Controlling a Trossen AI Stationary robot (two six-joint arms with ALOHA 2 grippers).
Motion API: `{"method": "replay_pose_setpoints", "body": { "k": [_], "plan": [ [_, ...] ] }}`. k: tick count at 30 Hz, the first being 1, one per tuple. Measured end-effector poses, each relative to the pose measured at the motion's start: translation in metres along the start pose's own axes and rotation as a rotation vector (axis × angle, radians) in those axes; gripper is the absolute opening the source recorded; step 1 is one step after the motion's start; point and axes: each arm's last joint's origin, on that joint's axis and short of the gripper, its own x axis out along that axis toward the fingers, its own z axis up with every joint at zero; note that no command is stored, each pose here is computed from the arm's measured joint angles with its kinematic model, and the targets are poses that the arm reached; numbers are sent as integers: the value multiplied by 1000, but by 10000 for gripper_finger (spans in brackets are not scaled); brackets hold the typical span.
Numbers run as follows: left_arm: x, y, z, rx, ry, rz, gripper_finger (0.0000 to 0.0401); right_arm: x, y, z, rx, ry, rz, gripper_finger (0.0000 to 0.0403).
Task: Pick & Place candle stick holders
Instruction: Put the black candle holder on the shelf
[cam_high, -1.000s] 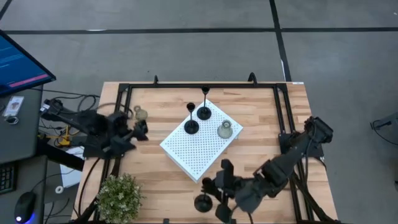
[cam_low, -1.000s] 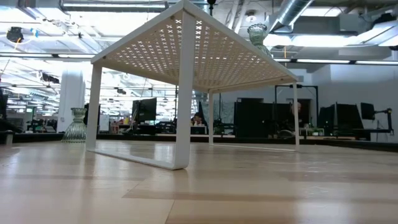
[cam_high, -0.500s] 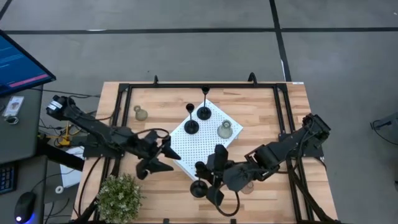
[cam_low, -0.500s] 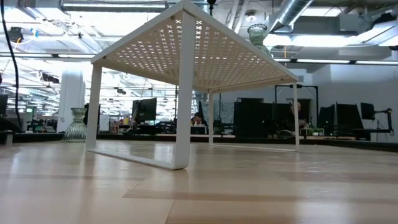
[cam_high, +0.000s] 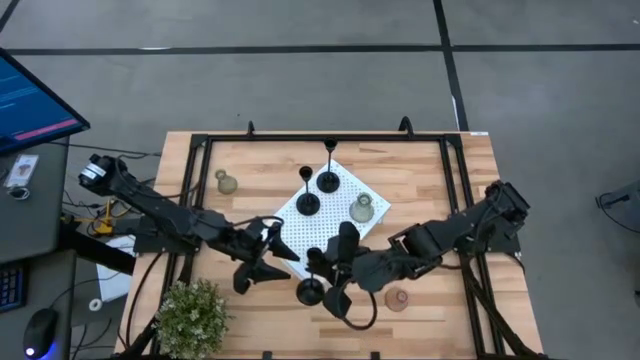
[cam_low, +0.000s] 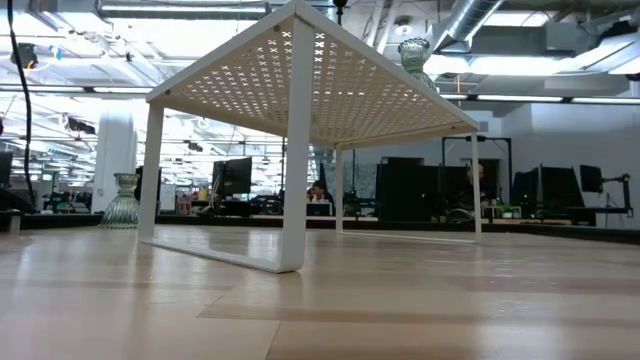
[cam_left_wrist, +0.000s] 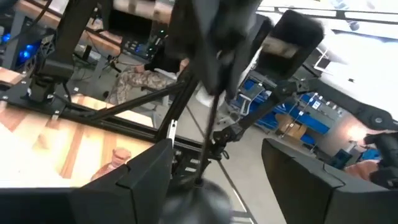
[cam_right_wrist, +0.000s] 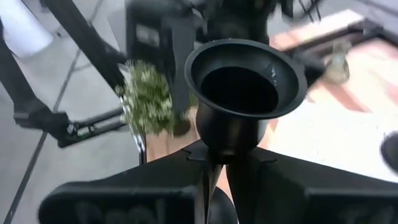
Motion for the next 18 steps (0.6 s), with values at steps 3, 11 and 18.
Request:
{"method": "replay_pose_setpoints", "body": {
  "k": [3,11,18],
  "plan": [
    [2,1,-3,-1,11,9,249,3,-2,7,-8,-34,18,24],
    [2,1,-3,-2,12,10,249,20,-10,8,-14,-8,41,24],
    [2,2,-3,-1,20,14,249,39,-15,14,-5,-53,88,24]
  ]
}}
